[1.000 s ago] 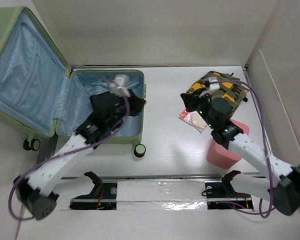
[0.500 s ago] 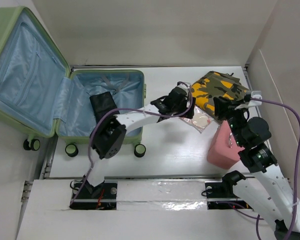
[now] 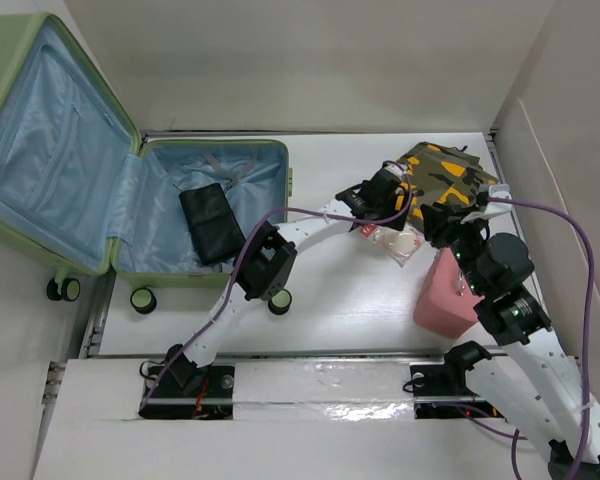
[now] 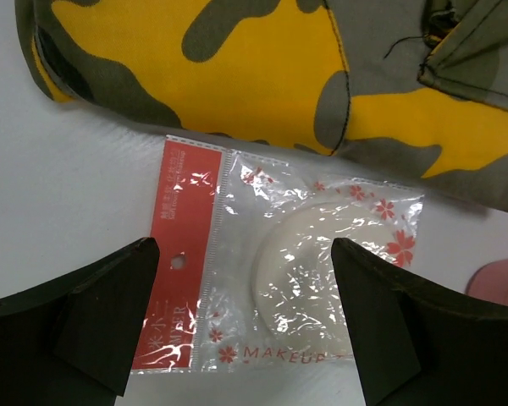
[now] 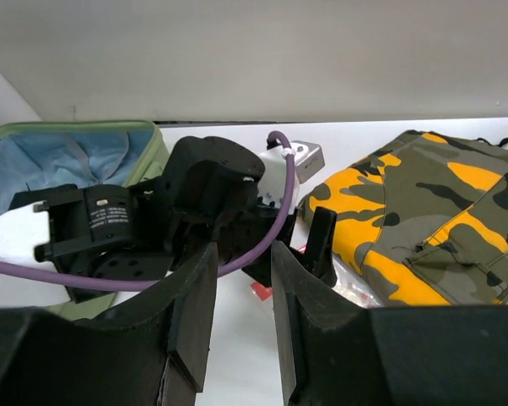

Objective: Pack the luggage

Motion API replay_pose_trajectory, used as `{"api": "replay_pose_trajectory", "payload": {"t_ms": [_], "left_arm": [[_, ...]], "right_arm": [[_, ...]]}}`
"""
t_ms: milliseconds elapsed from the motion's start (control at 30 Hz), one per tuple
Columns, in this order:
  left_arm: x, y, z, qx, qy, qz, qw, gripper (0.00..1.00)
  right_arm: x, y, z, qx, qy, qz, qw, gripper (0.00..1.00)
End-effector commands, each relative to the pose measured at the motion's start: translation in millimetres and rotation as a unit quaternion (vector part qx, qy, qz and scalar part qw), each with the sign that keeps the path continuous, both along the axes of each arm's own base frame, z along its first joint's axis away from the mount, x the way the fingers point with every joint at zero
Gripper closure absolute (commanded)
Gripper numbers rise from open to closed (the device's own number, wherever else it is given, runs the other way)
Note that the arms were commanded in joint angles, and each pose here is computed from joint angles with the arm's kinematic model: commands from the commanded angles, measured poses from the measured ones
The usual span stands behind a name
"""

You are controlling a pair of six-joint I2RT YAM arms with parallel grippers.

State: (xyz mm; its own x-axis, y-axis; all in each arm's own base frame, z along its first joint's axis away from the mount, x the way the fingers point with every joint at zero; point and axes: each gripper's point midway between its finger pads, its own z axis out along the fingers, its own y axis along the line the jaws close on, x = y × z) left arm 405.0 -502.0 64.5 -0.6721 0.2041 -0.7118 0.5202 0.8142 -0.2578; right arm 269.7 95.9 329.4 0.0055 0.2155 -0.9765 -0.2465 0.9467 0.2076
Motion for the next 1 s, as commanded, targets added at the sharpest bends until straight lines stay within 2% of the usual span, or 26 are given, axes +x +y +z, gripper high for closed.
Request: {"api": "replay_pose_trajectory", "payload": {"t_ms": [0, 100, 167, 233, 300, 367, 433, 467, 567, 600, 667, 767, 800, 867, 900, 967], "left_arm": [[-2.7, 5.1, -17.7, 0.051, -0.009, -0.003, 0.999, 0.19], [-9.8, 8.9, -44.4, 0.079, -0.001, -0.009, 0.997, 0.21], [-17.9, 10.7, -57.6, 0.096, 0.005, -0.016, 0.995, 0.26], [-25.0, 12.0, -63.9, 0.118, -0.008, -0.015, 0.993, 0.27], [-33.4, 10.4, -67.7, 0.134, -0.022, -0.023, 0.991, 0.32], [-35.3, 11.6, -68.7, 0.148, -0.033, -0.017, 0.988, 0.61], [-37.9, 16.4, -71.8, 0.162, -0.040, -0.011, 0.986, 0.82], [-38.0, 17.5, -70.3, 0.161, -0.042, -0.009, 0.986, 0.99], [-36.5, 31.7, -56.5, 0.158, -0.043, 0.011, 0.986, 1.00], [-36.3, 43.2, -36.4, 0.149, -0.048, 0.020, 0.987, 1.00], [-28.6, 47.1, -1.6, 0.100, -0.069, 0.044, 0.992, 1.00], [-18.0, 76.4, 81.7, -0.008, -0.084, 0.090, 0.992, 1.00], [-15.8, 107.3, 119.5, -0.043, -0.098, 0.114, 0.988, 1.00], [-11.3, 134.3, 166.1, -0.108, -0.126, 0.145, 0.975, 1.00], [-22.2, 162.4, 194.2, -0.141, -0.138, 0.168, 0.966, 1.00], [-13.4, 214.4, 219.7, -0.162, -0.166, 0.235, 0.944, 1.00]], "right_arm": [[-3.7, -0.1, 10.3, 0.000, -0.022, 0.008, 1.000, 0.63], [-4.2, 0.3, 13.3, 0.002, -0.026, 0.009, 1.000, 0.62], [-5.9, 1.3, 18.3, 0.007, -0.032, 0.013, 0.999, 0.62], [-7.9, 2.9, 22.6, 0.008, -0.039, 0.020, 0.999, 0.62], [-9.9, 3.2, 26.7, 0.010, -0.044, 0.023, 0.999, 0.62], [-11.6, 1.7, 29.8, 0.013, -0.048, 0.021, 0.999, 0.62], [-13.2, 1.7, 31.5, 0.016, -0.052, 0.022, 0.998, 0.62], [-14.4, 0.6, 33.7, 0.018, -0.055, 0.021, 0.998, 0.62], [-20.2, -6.7, 37.2, 0.023, -0.056, 0.008, 0.998, 0.62], [-21.2, -7.7, 38.0, 0.022, -0.060, 0.007, 0.998, 0.62], [-21.1, -7.8, 36.7, 0.021, -0.064, 0.007, 0.998, 0.62], [-22.7, -10.4, 32.7, 0.019, -0.054, 0.002, 0.998, 0.62], [-22.3, -10.6, 29.7, 0.017, -0.050, 0.001, 0.999, 0.62], [-20.9, -12.9, 23.0, 0.011, -0.045, -0.006, 0.999, 0.63], [-20.0, -14.4, 17.3, 0.003, -0.037, -0.011, 0.999, 0.65], [-20.7, -24.4, -3.6, -0.015, 0.001, -0.035, 0.999, 0.70]]}}
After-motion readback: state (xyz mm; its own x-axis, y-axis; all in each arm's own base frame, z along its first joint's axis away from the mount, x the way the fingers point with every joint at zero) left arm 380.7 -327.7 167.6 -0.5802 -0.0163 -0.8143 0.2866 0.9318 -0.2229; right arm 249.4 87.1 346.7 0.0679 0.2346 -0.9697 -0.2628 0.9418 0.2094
